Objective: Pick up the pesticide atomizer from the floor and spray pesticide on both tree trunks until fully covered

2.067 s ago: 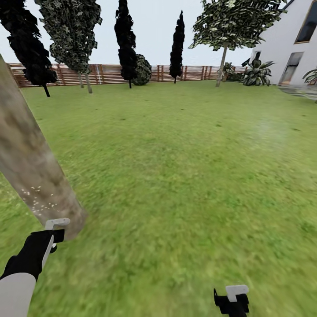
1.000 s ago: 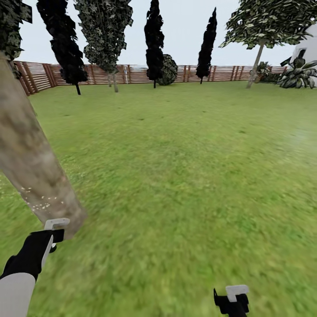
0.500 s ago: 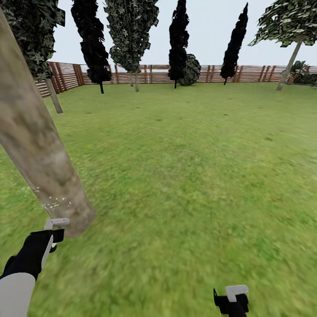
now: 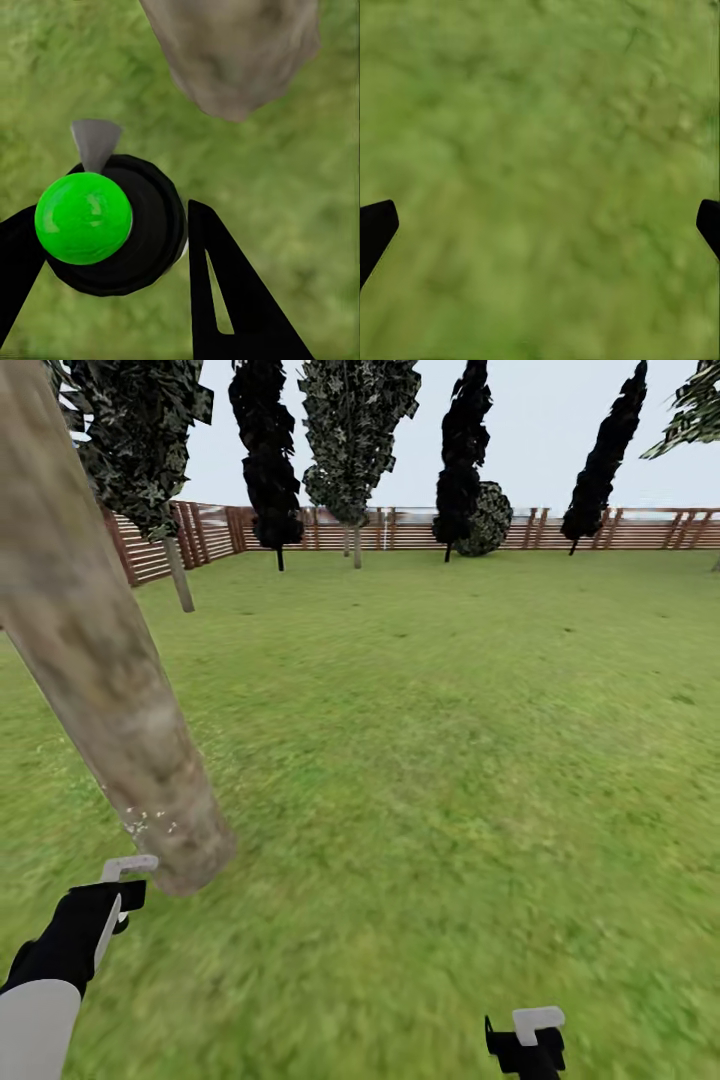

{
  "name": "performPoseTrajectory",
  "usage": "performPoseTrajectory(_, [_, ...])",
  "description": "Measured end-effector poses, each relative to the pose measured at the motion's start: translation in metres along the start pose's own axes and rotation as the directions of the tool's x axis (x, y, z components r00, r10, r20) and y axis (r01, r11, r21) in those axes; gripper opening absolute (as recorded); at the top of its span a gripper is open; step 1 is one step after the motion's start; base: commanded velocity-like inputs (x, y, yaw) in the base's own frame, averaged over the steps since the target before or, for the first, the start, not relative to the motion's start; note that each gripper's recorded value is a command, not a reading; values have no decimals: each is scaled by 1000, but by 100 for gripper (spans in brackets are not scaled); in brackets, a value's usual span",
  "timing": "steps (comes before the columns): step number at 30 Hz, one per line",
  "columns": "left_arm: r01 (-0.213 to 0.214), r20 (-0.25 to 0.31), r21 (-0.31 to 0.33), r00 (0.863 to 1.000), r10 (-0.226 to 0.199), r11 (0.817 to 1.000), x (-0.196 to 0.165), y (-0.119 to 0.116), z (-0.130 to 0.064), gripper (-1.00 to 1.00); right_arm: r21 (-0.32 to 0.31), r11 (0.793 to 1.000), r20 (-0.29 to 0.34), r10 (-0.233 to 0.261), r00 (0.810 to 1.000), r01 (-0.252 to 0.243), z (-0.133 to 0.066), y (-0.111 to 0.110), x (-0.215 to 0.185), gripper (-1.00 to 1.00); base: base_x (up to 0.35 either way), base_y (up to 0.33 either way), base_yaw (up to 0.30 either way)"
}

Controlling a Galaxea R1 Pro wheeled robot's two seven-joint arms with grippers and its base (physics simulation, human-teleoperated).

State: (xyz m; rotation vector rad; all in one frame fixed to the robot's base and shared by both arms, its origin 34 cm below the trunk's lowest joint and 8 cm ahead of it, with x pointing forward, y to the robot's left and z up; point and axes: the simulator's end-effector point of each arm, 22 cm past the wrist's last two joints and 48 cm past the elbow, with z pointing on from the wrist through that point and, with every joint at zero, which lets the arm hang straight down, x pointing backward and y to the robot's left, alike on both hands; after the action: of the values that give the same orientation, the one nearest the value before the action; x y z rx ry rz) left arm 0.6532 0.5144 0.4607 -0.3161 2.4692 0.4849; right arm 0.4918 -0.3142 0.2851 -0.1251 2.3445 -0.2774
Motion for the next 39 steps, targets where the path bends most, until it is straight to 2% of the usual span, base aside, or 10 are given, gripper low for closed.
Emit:
performPoseTrajectory(8, [0, -1, 0, 1000, 0, 1000, 0, -1, 0, -100, 0, 1000, 0, 0, 1000, 0, 0, 0, 0, 100, 119, -248, 42])
performPoseTrajectory(19, [1, -2, 0, 1000, -1, 1000, 1, 0, 0, -100, 0, 1000, 0, 0, 1000, 0, 0, 0, 0, 100, 10, -269, 268])
performPoseTrajectory(28, [0, -10, 5, 1000, 1, 1000, 5, -3, 2, -100, 0, 1000, -1, 0, 1000, 0, 0, 0, 0, 100, 161, -235, 277])
performPoseTrajectory(31, [2, 25, 8, 1000, -2, 1000, -2, -4, 2, -100, 1, 1000, 0, 0, 1000, 0, 0, -1, 0, 100, 30, -29, 277])
performPoseTrajectory(33, [15, 31, 19, 999, -16, 1000, -3, -8, 2, -100, 2, 1000, -1, 0, 1000, 0, 0, -1, 0, 100, 5, -4, 277])
performPoseTrajectory(35, [78, 39, 73, 996, -81, 994, -9, -28, 0, -100, 3, 1000, -1, 0, 1000, 0, 0, -1, 0, 100, 1, -1, 273])
performPoseTrajectory(38, [94, 54, 97, 994, -99, 991, -20, -40, -4, -100, 2, 1000, -1, 0, 1000, 0, 0, -1, 1, 100, 0, 0, 236])
performPoseTrajectory(39, [96, 72, 124, 992, -105, 988, -37, -56, -9, -100, 2, 1000, -1, 0, 1000, 0, 0, -1, 0, 100, 0, 0, 75])
